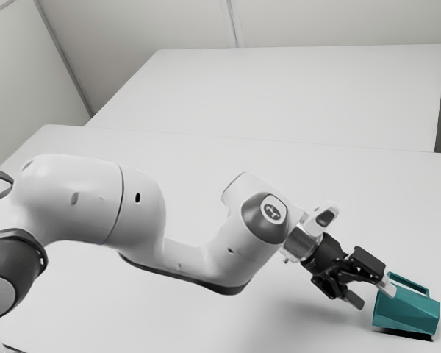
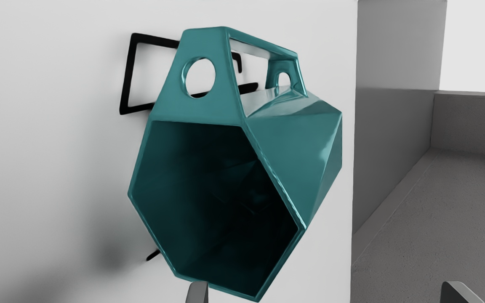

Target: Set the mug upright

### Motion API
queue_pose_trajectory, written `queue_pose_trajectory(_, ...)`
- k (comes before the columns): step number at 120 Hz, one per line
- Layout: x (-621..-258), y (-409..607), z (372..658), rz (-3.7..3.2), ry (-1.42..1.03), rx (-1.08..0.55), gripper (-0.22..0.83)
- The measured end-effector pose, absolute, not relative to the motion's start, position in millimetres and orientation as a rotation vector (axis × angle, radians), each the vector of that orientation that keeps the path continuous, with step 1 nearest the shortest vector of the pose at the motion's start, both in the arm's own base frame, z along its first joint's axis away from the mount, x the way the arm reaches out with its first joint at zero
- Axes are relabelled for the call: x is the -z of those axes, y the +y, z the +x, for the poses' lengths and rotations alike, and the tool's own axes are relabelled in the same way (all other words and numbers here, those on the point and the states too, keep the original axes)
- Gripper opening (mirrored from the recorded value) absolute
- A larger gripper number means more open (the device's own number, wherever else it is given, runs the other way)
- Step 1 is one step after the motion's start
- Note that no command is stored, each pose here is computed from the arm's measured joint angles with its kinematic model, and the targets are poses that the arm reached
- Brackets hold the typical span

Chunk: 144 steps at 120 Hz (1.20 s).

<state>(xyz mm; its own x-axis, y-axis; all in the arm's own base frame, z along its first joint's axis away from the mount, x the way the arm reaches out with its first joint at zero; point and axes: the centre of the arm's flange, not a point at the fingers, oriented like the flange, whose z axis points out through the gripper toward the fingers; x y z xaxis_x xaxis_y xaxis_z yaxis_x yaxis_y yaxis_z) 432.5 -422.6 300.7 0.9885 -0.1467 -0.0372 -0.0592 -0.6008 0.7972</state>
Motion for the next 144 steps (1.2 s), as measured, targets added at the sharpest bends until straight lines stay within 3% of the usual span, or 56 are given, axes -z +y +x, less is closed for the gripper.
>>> queue_pose_trajectory(85, -277, -437, 455, 2.176, -0.207, 0.017, 0.62)
queue_pose_trajectory(144, -263, -445, 450, 2.142, -0.219, 0.0, 0.62)
